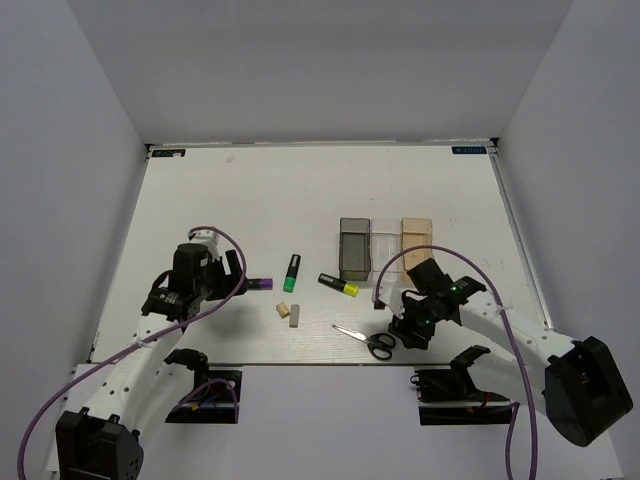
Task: Sort the stationery into containers
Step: Pick up the pen from the center of the board.
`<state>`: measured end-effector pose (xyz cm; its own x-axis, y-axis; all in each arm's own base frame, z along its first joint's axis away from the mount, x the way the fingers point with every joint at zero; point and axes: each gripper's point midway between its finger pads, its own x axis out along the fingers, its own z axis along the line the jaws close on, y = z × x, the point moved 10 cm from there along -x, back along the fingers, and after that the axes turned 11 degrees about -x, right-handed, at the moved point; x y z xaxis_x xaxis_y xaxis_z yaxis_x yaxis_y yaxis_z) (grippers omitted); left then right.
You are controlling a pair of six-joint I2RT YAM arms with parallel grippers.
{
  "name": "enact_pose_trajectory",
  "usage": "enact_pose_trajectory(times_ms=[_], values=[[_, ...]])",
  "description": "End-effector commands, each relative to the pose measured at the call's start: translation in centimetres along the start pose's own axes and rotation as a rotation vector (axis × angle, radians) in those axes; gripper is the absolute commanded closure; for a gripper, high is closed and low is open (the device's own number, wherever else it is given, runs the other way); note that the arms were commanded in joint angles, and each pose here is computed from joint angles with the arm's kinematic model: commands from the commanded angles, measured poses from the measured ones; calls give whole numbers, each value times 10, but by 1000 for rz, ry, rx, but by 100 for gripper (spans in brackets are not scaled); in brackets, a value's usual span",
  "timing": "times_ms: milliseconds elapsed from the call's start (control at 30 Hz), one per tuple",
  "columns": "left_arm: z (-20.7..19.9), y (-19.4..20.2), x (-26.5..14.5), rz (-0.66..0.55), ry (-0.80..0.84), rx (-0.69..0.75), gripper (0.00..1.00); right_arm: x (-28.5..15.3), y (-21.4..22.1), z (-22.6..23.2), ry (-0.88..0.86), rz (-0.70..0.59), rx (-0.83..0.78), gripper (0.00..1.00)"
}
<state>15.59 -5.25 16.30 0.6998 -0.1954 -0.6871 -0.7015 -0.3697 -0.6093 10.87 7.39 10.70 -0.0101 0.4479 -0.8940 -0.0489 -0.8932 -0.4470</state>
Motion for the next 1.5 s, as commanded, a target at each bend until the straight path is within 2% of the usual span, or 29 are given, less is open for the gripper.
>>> enact_pose_trajectory(times_ms=[0, 367, 400, 467, 500, 533, 600, 633, 667, 700, 733, 767, 800, 833, 867, 900, 933, 967, 1067, 1200, 1333, 1467], values=[[-6, -9, -5, -22, 25, 9, 11, 3, -12, -13, 104, -5, 29, 39], [-10, -9, -6, -17, 66, 14, 11, -5, -28, -13, 123, -75, 68, 39], [-12, -8, -6, -6, 94, 22, 15, -5, -29, -12, 120, -86, 66, 39], [-16, -12, -6, -28, 149, 28, 27, -10, -33, -11, 129, -116, 54, 39], [-18, -5, -6, 22, 198, 31, 36, -13, -35, -12, 137, -131, 48, 39], [-20, -5, -3, 36, 219, 31, 57, -19, -38, -13, 168, -160, 43, 39], [-30, -10, -3, 51, 286, 43, 76, -25, -44, -15, 196, -192, 35, 41], [-29, -10, 5, 97, 255, 48, 91, -32, -52, -20, 219, -213, 50, 46], [-36, -14, 2, 119, 243, 67, 96, -35, -55, -22, 232, -223, 55, 52], [-40, -22, 6, 129, 216, 81, 96, -38, -59, -24, 241, -238, 51, 59], [-42, -28, 11, 140, 180, 125, 94, -38, -63, -28, 258, -255, 49, 78], [-45, -27, 12, 179, 160, 162, 90, -39, -65, -29, 265, -258, 53, 85], [-59, -46, 13, 176, 160, 195, 83, -43, -69, -31, 278, -275, 56, 85], [-53, -44, 21, 262, 132, 325, 62, -46, -71, -33, 291, -288, 53, 78], [-52, -38, 26, 368, 114, 371, 51, -49, -74, -34, 304, -306, 43, 67], [-50, -37, 25, 434, 111, 475, 41, -52, -75, -35, 321, -313, 41, 51], [-63, -50, 24, 414, 120, 538, 31, -53, -76, -37, 340, -312, 41, 27], [-57, -45, 37, 500, 92, 642, 24, -57, -77, -37, 360, -320, 26, 23], [-59, -38, 56, 578, 45, 810, 23, -59, -73, -39, 406, -305, 17, 18], [-57, -26, 77, 651, 11, 896, 25, -60, -71, -39, 429, -308, 16, 16], [-51, -23, 84, 668, 5, 955, 28, -63, -69, -38, 455, -308, 18, 16], [-49, -24, 92, 635, -24, 998, 29, -61, -67, -36, 448, -303, 19, 16]])
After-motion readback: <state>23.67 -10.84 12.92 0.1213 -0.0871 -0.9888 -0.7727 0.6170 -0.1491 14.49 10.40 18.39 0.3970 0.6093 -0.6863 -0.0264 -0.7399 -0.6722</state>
